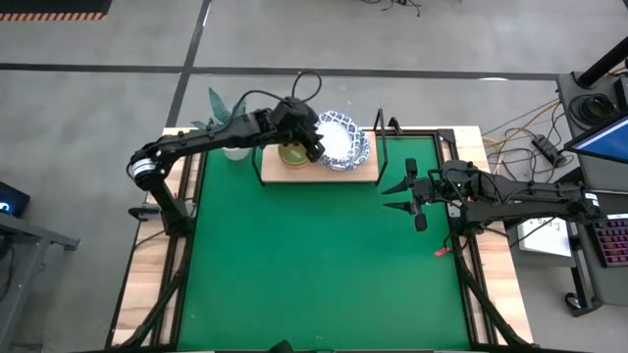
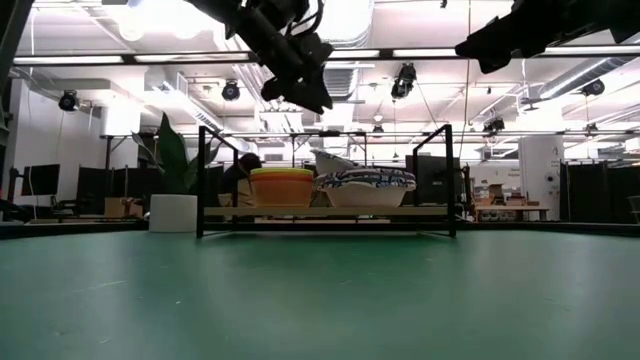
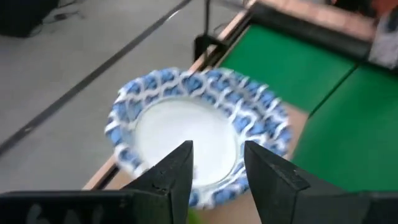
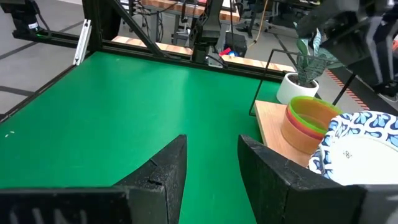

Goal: Place and stack bowls onto a shelf
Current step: Stack the blue patterned bowl on top of the other blue patterned bowl on the shelf

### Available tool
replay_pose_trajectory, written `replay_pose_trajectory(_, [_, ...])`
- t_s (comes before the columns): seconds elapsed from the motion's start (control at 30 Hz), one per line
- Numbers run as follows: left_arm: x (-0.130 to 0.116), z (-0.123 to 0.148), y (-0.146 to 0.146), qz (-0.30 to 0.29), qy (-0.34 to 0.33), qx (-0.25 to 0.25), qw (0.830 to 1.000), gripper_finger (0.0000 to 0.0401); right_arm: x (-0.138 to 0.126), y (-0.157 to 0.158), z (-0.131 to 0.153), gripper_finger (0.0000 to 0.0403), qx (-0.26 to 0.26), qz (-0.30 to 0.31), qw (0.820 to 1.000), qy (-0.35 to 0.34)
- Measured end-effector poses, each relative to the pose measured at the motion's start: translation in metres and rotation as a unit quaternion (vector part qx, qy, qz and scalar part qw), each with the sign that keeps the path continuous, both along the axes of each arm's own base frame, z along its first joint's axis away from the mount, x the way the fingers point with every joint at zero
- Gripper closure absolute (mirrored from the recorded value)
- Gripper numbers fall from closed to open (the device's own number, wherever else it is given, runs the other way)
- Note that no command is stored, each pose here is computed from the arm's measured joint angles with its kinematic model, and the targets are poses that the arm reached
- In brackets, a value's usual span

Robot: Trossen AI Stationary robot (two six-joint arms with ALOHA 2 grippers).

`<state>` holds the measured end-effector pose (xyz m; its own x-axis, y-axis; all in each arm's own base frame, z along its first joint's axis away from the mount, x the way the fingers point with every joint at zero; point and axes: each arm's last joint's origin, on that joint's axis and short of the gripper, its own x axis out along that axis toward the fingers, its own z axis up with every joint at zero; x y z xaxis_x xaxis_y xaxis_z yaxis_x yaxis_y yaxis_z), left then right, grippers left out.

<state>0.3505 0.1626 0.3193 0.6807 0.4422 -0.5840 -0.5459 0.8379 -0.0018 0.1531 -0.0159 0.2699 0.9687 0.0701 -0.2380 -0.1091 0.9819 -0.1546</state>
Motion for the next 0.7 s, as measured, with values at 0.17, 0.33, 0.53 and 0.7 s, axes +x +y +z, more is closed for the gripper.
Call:
replay_pose_trajectory(0.17, [-0.006,-0.006,0.003,0.060,0.065,0.046,0.995,0.0285,0.000,0.000,0.000,0.0271,0.000,0.000,1.000,0.000])
replay_pose_trajectory(0.33, [-0.009,-0.008,0.005,0.079,0.092,0.067,0.990,0.0318,0.000,0.000,0.000,0.0271,0.000,0.000,1.000,0.000])
replay_pose_trajectory(0.53, [-0.010,-0.009,0.006,0.063,0.107,0.077,0.989,0.0387,0.000,0.000,0.000,0.0271,0.000,0.000,1.000,0.000])
replay_pose_trajectory(0.7, [-0.005,-0.017,0.009,0.059,0.114,0.072,0.989,0.0395,0.000,0.000,0.000,0.0271,0.000,-0.001,1.000,0.000])
